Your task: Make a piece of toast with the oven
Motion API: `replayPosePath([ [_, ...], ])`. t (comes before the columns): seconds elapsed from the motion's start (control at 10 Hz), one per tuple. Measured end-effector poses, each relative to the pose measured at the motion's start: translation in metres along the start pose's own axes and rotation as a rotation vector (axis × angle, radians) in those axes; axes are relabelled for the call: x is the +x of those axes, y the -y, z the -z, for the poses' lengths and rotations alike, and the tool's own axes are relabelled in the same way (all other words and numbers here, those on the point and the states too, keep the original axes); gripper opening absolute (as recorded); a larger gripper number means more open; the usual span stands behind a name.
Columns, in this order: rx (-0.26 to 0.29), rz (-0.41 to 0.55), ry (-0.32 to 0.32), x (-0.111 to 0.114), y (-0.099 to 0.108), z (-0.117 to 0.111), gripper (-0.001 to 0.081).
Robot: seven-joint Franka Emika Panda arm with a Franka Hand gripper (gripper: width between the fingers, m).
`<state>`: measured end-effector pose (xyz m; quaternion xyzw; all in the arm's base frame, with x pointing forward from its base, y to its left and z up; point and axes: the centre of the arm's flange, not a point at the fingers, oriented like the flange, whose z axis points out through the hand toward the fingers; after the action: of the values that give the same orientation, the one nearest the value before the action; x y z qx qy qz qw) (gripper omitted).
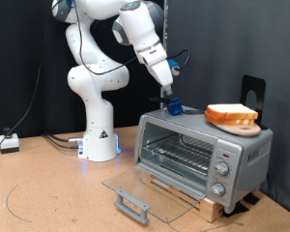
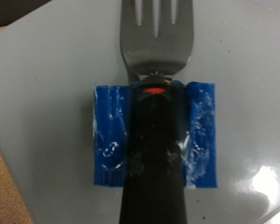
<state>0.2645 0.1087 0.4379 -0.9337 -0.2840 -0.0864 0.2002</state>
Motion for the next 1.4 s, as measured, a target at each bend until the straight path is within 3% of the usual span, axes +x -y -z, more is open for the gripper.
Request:
replayPosePath([
  [0.6, -0.041, 0.021, 0.021, -0.003, 0.007, -0.023, 0.0809],
  [1.4, -0.049, 0.005, 0.036, 0.010, 0.013, -0.061, 0.0809],
])
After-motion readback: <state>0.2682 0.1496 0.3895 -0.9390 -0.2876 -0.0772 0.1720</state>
